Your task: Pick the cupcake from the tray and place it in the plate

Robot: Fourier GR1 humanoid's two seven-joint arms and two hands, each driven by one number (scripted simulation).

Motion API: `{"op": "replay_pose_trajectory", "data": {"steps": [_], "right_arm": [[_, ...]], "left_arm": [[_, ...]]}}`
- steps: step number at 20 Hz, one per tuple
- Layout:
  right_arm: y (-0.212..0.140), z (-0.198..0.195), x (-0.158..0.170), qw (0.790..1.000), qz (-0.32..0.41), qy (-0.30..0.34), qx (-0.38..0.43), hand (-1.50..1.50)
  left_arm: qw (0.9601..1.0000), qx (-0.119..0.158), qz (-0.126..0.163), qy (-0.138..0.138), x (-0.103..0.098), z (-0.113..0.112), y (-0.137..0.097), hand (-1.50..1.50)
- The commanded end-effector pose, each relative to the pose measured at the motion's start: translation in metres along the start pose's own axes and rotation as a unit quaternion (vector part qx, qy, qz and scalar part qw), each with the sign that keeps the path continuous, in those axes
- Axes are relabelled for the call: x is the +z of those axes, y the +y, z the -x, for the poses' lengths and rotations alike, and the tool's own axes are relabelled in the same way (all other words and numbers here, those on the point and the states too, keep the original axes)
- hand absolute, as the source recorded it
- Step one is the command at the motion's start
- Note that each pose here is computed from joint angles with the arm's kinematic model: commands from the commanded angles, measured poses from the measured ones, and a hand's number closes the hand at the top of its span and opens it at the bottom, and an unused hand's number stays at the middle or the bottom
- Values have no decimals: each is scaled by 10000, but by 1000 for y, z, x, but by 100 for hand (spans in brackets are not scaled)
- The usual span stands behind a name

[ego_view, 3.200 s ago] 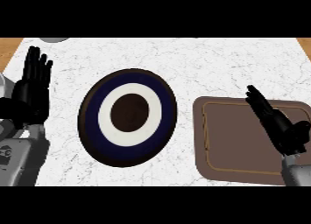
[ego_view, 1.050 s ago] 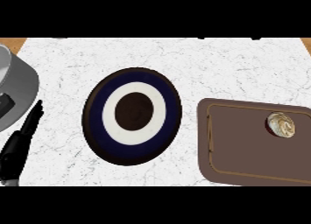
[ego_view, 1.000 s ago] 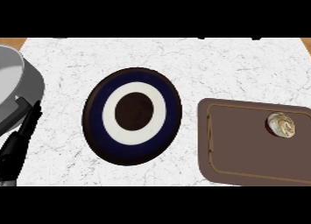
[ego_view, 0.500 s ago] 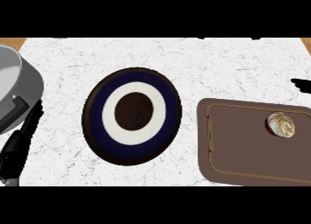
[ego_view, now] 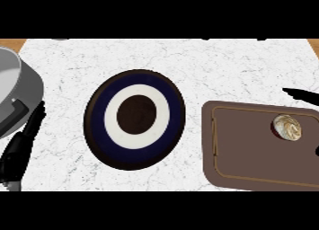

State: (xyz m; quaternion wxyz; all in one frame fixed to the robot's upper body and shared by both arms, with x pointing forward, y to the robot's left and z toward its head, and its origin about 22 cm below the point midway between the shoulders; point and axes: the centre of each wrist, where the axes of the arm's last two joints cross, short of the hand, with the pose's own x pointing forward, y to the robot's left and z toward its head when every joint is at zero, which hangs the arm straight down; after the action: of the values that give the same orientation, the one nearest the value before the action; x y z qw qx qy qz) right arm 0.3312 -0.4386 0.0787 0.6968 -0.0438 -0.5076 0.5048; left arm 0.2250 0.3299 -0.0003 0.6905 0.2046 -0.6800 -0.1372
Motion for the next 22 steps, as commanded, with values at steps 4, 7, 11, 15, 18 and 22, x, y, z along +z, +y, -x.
{"op": "replay_pose_trajectory", "data": {"steps": [4,7,11,15,18,22], "right_arm": [[5,13,-11,9981,-591,-156,-54,-150],[14,19,-9,9979,-608,-180,-111,-150],[27,30,-17,9979,-612,-182,-90,-150],[27,31,-26,9978,-627,-235,22,-150],[38,23,-47,9965,-542,-553,-330,150],[35,25,-45,9963,-431,-709,-238,150]], "left_arm": [[10000,36,-17,-6,22,17,-7,0],[9999,-93,-24,-51,15,-12,7,0],[9999,-50,-125,-52,10,13,6,0],[10000,21,-34,12,3,-1,-2,0],[10000,39,62,-38,2,1,0,0],[10000,5,-65,-32,-4,0,0,0]]}}
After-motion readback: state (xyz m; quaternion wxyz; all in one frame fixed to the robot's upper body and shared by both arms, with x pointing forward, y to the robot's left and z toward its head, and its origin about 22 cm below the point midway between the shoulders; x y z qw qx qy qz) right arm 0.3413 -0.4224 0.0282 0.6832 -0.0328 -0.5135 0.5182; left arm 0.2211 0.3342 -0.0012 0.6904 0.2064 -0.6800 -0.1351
